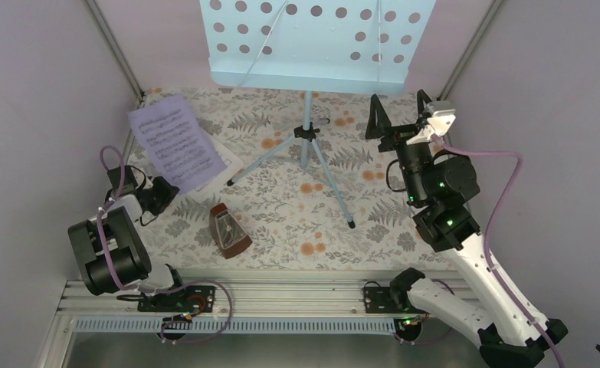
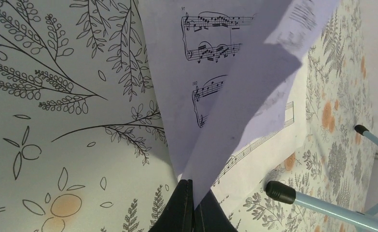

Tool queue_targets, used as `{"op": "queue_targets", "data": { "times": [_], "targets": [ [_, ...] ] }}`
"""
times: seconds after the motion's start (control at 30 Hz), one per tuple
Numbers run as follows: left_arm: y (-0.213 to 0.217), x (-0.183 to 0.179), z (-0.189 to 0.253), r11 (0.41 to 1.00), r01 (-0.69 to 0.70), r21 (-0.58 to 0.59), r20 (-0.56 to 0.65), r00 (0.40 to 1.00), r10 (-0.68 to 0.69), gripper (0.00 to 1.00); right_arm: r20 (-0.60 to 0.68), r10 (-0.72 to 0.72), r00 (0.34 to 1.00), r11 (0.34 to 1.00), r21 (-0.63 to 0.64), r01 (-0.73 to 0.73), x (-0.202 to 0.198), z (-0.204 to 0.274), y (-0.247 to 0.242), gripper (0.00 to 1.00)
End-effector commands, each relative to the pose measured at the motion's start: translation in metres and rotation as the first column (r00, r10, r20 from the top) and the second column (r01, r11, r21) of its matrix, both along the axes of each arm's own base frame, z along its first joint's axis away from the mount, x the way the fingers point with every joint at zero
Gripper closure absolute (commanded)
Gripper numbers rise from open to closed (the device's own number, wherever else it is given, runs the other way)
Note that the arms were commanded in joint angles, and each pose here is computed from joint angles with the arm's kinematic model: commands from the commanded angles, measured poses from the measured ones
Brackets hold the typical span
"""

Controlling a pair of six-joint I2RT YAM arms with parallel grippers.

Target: Pack up the instrument practice props

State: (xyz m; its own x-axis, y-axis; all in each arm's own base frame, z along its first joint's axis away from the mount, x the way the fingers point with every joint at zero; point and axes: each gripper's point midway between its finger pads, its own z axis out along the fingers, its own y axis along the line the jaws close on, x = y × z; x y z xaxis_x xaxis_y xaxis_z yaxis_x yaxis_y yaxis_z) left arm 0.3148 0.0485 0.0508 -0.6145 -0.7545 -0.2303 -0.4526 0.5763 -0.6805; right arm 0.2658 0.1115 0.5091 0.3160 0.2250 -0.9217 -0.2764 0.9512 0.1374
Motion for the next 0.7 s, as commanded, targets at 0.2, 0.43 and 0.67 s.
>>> {"op": "queue_targets", "data": {
  "times": [0.2, 0.43, 0.67],
  "targets": [
    [0.001, 0.006, 0.006, 0.998, 0.057, 0.024, 0.038, 0.998, -0.058, 0.85, -0.171, 0.034, 0.985, 0.995, 0.095, -0.018, -0.002, -0.064, -0.007, 0.00],
    [0.005, 0.007, 0.021, 0.995, 0.067, 0.079, 0.060, 0.996, -0.072, 0.21, -0.386, 0.172, 0.906, 0.982, 0.141, -0.126, 0.006, -0.177, 0.021, 0.00],
    [0.039, -0.001, 0.060, 0.947, -0.044, 0.318, 0.085, 0.996, 0.018, 0.00, -0.555, 0.245, 0.795, 0.963, 0.045, -0.265, 0.026, -0.251, 0.067, 0.00]
  ]
}}
